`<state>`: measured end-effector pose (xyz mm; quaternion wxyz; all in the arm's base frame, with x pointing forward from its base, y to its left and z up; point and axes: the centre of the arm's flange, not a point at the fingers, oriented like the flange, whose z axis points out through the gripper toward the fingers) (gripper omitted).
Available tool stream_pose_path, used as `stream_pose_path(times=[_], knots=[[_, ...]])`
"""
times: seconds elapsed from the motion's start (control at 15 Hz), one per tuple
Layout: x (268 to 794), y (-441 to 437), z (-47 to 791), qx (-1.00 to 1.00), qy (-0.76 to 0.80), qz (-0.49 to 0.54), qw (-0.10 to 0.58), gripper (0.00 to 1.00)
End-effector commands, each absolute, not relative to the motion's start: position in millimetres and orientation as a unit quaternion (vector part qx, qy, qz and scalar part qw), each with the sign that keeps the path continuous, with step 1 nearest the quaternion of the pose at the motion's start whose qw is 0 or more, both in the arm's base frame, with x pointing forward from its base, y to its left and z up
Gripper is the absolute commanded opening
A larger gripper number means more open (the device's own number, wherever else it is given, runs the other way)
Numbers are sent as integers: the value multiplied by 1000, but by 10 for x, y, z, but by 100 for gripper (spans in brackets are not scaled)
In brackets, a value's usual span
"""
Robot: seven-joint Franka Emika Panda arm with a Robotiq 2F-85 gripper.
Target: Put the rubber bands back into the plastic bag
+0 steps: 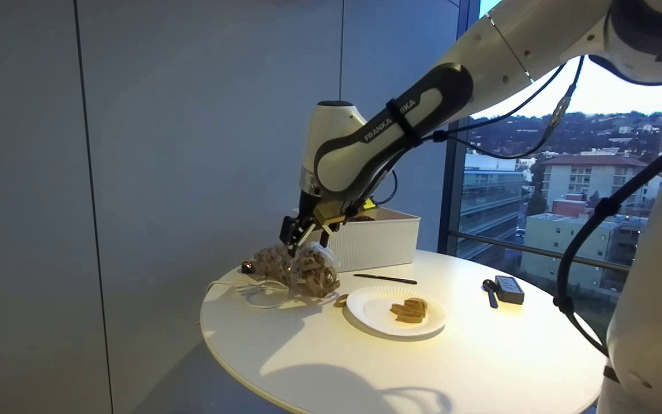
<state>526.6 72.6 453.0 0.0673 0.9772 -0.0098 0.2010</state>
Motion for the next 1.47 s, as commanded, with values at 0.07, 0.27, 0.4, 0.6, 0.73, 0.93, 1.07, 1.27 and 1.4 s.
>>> stream_pose_path(times=[0.07,0.27,0.4,0.6,0.73,0.93,1.07,1.27,1.4], knots=[[4819,662,4970,983,-71,161,46,100],[4567,542,4976,981,-138,110,74,100],[4435,422,4868,977,-180,79,78,100],[4325,222,4629,969,-231,44,76,100],[4239,31,4430,960,-270,27,66,100],[4095,-306,4134,949,-309,10,53,100],[4018,-515,4004,943,-331,7,44,100],[3950,-729,3885,944,-325,17,57,100],[3912,-758,3877,963,-266,19,45,100]])
